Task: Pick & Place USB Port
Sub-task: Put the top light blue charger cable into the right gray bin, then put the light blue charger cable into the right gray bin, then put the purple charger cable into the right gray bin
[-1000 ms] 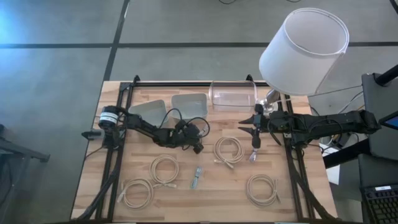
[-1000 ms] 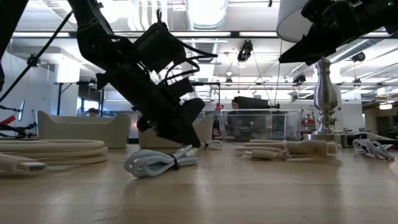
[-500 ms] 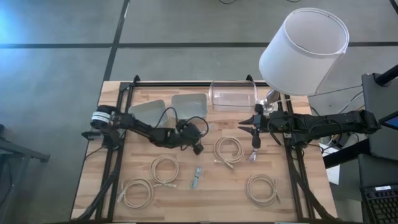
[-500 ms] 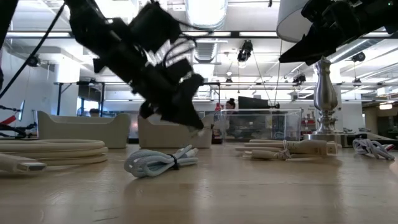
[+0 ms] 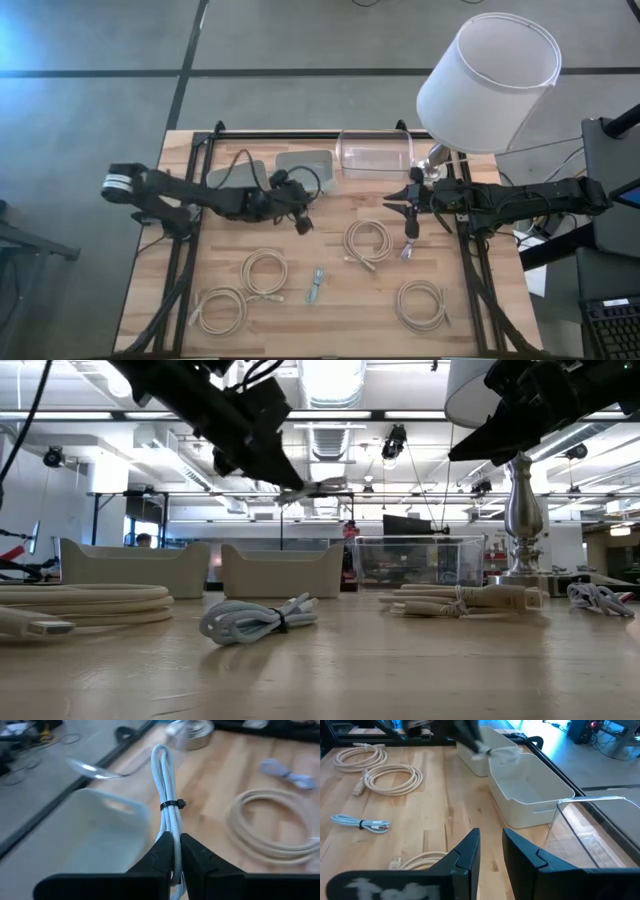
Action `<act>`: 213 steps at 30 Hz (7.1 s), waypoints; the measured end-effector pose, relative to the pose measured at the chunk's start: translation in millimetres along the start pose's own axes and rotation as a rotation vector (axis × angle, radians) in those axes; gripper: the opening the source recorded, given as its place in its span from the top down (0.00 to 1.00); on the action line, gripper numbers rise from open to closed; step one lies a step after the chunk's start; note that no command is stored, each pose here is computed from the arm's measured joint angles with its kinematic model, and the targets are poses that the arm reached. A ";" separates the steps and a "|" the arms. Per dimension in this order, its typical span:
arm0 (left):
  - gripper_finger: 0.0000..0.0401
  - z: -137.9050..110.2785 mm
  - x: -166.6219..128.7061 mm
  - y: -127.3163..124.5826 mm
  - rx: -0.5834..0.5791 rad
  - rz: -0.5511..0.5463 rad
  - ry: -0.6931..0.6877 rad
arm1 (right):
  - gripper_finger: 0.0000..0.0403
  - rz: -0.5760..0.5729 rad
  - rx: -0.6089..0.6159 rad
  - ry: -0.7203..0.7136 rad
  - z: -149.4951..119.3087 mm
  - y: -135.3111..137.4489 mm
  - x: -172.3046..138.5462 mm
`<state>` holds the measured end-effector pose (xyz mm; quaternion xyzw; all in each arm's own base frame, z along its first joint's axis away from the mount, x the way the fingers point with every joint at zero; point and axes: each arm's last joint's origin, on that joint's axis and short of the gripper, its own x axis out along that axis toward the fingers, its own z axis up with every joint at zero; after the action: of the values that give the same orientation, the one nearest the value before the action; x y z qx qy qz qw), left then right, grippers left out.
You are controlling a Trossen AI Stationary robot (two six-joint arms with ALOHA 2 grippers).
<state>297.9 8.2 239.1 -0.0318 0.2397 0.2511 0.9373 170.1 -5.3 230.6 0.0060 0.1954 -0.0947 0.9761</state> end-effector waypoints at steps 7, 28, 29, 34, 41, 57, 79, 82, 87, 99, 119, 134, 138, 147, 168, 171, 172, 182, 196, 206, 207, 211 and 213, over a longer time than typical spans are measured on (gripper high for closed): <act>0.93 9.2 11.3 42.2 0.059 0.075 0.130 | 0.83 0.000 -0.002 -0.016 1.6 0.0 0.0; 0.89 -39.5 90.0 92.8 0.037 0.150 0.401 | 0.80 -0.001 -0.075 -0.016 1.5 0.0 0.1; 0.87 -39.9 90.5 92.8 0.038 0.154 0.404 | 0.81 -0.001 -0.074 -0.015 1.5 0.0 0.1; 0.79 -35.7 90.3 92.7 0.035 0.155 0.393 | 0.82 0.004 -0.023 -0.014 1.4 0.2 0.1; 0.72 -15.3 81.4 89.1 0.027 0.143 0.335 | 0.79 0.003 0.010 -0.013 1.2 0.2 0.2; 0.71 31.8 6.4 6.5 -0.062 -0.364 0.164 | 0.67 0.003 0.011 0.095 -12.2 3.5 17.0; 0.71 -52.1 14.2 -107.0 -0.228 -0.473 0.525 | 0.70 0.005 -0.057 0.174 -19.4 5.8 30.8; 0.71 -61.5 21.2 -116.2 -0.243 -0.499 0.539 | 0.69 0.005 -0.058 0.177 -19.7 5.9 31.2; 0.71 -73.2 32.7 -127.0 -0.277 -0.522 0.535 | 0.70 0.005 -0.062 0.182 -20.2 5.8 31.1; 0.73 -83.1 46.5 -125.1 -0.201 -0.404 0.465 | 0.72 0.008 -0.097 0.182 -20.2 5.9 31.1; 0.97 -70.7 76.2 -84.1 -0.077 -0.180 0.347 | 0.71 0.010 -0.114 0.180 -20.0 5.8 31.1; 1.00 -57.3 65.8 -83.0 -0.079 -0.187 0.299 | 0.70 0.009 -0.111 0.180 -20.0 5.8 31.1; 1.00 -52.1 62.5 -82.0 -0.072 -0.188 0.281 | 0.70 0.009 -0.110 0.180 -20.0 5.9 31.1; 1.00 -23.0 47.7 -66.5 0.016 -0.091 0.187 | 0.73 0.010 -0.110 0.177 -19.7 5.9 31.2; 1.00 17.7 78.0 80.4 0.190 0.152 0.280 | 0.74 0.010 -0.109 0.175 -19.6 5.9 31.1; 0.99 11.5 91.3 85.6 0.178 0.169 0.284 | 0.75 0.010 -0.113 0.175 -19.6 5.9 31.1; 0.99 9.5 95.9 86.3 0.178 0.172 0.281 | 0.75 0.010 -0.113 0.175 -19.6 5.9 31.1; 0.98 -13.7 127.4 84.0 0.206 0.173 0.310 | 0.74 0.010 -0.112 0.175 -19.6 5.9 31.1; 0.77 -13.6 129.1 83.3 0.196 0.208 0.310 | 0.76 0.010 -0.112 0.175 -19.6 5.9 31.1; 0.71 19.9 122.3 57.5 0.232 0.150 0.295 | 0.72 0.011 -0.129 0.142 -8.8 6.3 30.5; 0.71 25.3 120.2 54.8 0.241 0.144 0.307 | 0.72 0.011 -0.127 0.134 -6.1 6.4 30.3; 0.71 47.8 107.2 46.5 0.275 0.130 0.396 | 0.68 0.009 -0.087 0.116 0.6 6.6 29.7; 0.71 59.8 98.1 42.9 0.257 0.131 0.442 | 0.67 0.008 -0.058 0.128 -0.2 6.7 29.4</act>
<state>377.4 101.0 248.9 0.0489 0.4702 0.2657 0.8402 197.9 -4.1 219.0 -0.0156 0.2598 -0.0846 0.9618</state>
